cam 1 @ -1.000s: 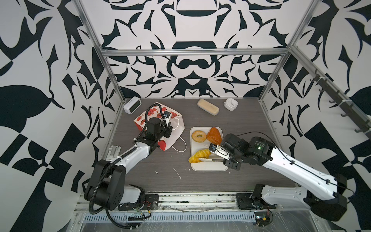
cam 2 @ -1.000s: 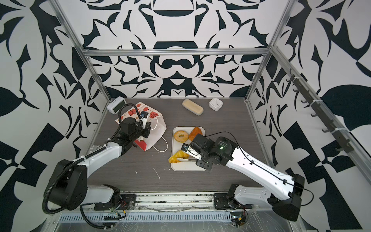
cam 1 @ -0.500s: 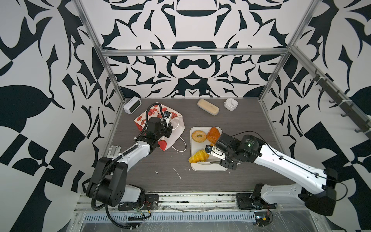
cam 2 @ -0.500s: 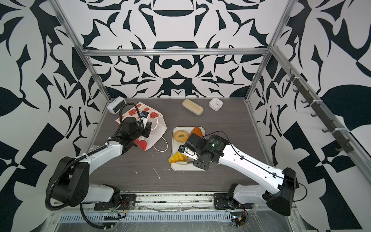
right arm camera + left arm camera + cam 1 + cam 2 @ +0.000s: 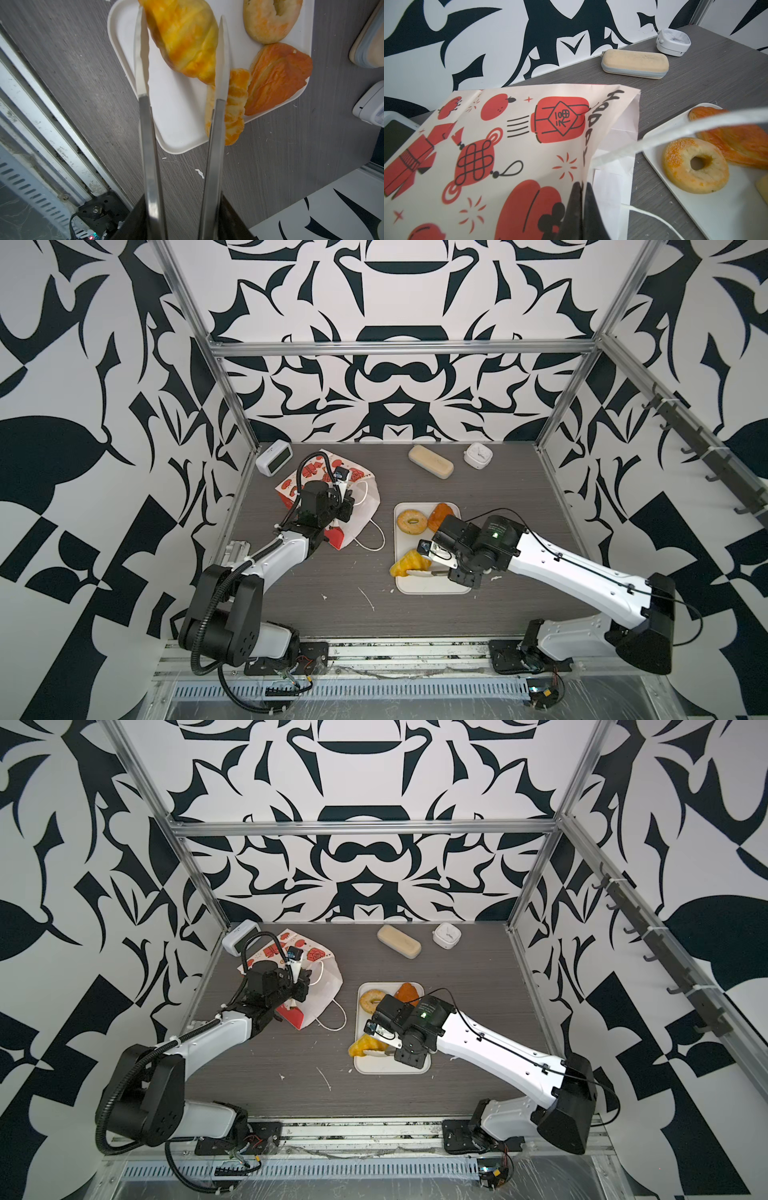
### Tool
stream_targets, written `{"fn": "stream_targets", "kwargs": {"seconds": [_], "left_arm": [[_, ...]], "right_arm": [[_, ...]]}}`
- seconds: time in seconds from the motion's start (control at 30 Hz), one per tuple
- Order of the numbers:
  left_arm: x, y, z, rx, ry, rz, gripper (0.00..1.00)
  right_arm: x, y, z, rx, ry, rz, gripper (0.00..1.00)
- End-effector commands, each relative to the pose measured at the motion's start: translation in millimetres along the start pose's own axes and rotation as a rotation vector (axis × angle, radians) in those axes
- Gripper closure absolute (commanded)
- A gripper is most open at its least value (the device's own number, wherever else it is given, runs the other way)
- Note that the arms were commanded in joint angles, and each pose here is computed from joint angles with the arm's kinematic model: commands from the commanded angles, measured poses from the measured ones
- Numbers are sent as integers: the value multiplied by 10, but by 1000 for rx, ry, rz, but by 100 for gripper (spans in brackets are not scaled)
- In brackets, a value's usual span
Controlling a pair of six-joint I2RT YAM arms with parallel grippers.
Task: Take the fake bread out of the paper bag
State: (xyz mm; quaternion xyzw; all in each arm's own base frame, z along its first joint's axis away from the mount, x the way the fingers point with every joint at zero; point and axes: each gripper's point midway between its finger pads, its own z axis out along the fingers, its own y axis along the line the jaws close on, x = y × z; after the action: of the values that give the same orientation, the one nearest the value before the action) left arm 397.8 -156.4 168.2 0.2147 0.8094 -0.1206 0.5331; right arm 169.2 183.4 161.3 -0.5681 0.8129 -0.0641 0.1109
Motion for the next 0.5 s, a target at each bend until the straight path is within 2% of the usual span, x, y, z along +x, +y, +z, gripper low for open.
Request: {"fn": "stream_targets", "kwargs": {"seconds": [0.0, 0.17, 0.47], "left_arm": [[-20, -5, -22, 13, -25, -16, 100], [-32, 13, -38, 10, -32, -20, 100], [-26, 20, -59, 10, -37, -25, 100]], "right_arm": [[-40, -81, -66, 48, -6, -4, 53], [-41, -83, -77, 46, 3, 0, 62], [-54, -58, -122, 29, -14, 5, 70]]}}
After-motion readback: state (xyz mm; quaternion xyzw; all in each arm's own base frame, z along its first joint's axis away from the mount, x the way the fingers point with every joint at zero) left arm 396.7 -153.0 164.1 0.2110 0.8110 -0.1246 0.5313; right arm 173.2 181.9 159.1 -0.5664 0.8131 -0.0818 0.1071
